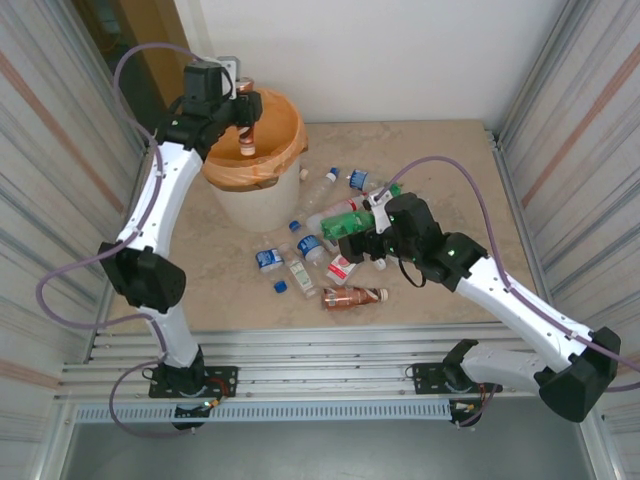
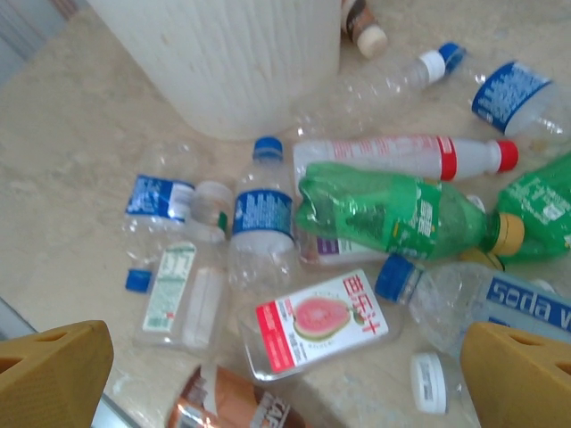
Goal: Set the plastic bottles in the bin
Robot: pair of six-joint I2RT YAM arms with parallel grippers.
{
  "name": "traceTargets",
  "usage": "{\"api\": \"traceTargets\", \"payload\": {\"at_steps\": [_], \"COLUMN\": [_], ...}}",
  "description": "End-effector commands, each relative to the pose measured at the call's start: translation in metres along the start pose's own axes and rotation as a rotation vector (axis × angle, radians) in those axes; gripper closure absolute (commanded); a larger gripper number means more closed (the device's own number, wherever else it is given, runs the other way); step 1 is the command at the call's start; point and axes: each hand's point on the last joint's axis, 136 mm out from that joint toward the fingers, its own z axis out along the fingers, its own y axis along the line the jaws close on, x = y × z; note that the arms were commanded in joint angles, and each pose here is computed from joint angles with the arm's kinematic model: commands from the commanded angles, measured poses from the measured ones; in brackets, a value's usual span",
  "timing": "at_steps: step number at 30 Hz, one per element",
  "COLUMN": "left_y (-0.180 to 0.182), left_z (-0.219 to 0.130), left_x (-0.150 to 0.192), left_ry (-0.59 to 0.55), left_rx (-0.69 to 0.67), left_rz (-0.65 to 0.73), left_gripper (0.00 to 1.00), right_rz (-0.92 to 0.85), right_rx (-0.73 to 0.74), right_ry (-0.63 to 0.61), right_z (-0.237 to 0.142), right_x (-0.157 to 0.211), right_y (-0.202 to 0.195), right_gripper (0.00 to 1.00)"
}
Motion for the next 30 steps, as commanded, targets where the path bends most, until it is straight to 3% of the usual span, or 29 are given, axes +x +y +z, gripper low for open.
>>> {"api": "traceTargets", "payload": {"at_steps": [1,8,15,25,30], "left_y": [0.01,0.017,0.021,0.014,0.008], "left_z": [0.005,0.026,0.032,0.01,-0.007], "left_x": [0.003,0.024,0.036,0.019,0.006], "left_ry": [0.026,0.09,0.128,0.086,0.053], "left_rx": [-0.042,-0.063,-0.075,-0.042,-0.013], "left_rz": [0.026,0.03,0.031,0.029,0.021], "left_gripper": [0.7,0.57,0.43,0.19,0.12], "right_rz": [-0.064,-0.177,-0.239,-0.263,-0.28], "right_rx": [0.045,0.069,-0.005,-0.06,-0.055], "right_ry": [0.112,0.265,0.39,0.471,0.495], "right_z": [0.0,0.008,0.02,0.037,0.041], "right_x": [0.025,0.067,0.107,0.139,0.146], "right_y": [-0.003,0.012,0.03,0.039,0.041], "right_gripper": [0.02,0.02,0.02,0.02,0.02]}}
